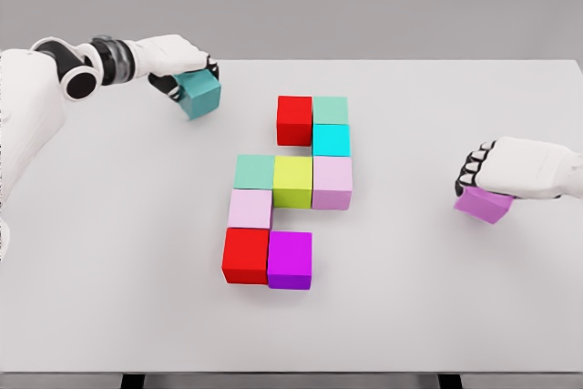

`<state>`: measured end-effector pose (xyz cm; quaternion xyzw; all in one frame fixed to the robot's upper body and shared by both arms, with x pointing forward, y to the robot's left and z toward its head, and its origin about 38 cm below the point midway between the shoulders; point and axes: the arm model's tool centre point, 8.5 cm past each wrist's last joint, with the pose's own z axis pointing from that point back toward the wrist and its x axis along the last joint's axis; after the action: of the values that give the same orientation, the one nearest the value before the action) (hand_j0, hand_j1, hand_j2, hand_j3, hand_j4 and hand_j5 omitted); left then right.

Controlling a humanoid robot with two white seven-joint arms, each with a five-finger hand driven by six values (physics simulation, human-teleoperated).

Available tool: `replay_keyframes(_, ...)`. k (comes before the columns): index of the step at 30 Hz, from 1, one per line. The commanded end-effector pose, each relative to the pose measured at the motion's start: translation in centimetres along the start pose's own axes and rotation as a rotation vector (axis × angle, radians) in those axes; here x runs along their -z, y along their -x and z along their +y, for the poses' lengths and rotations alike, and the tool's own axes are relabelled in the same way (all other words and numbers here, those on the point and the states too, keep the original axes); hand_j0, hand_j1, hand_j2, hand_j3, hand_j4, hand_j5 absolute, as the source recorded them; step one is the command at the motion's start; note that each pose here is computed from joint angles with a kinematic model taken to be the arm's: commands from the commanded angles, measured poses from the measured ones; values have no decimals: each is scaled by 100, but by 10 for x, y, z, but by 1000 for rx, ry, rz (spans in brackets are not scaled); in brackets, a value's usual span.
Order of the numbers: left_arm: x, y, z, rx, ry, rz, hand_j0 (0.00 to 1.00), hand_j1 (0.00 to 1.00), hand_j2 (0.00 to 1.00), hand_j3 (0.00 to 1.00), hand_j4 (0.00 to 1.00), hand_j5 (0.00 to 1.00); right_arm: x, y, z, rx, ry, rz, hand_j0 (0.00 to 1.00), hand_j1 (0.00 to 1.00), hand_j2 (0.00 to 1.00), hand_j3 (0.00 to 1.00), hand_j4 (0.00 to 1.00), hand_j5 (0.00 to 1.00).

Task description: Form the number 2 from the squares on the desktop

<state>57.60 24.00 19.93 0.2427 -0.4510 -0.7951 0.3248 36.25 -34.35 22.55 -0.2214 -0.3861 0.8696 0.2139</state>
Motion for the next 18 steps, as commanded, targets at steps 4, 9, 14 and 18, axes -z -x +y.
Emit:
replay_keyframes(4, 8, -7, 5, -12, -10, -12, 64, 64, 64, 64, 64, 64, 6, -6, 4, 4, -14, -27, 57, 57, 57, 57, 57, 57)
replay_keyframes(9, 14, -13, 10, -17, -17, -24, 64, 64, 64, 64, 64, 64, 9, -7, 0, -12, -26, -45, 57, 57, 57, 57, 57, 57)
replay_keyframes(14, 26, -29, 19, -14, -26, -56, 64, 64, 64, 64, 64, 64, 16, -12, -4, -13, -13, -69, 57, 57, 57, 57, 57, 57)
replay_keyframes(18, 33, -36, 19, -20, -11, -68, 64, 64, 64, 64, 64, 64, 17, -12, -5, -6, -3, -75, 57, 57, 57, 57, 57, 57)
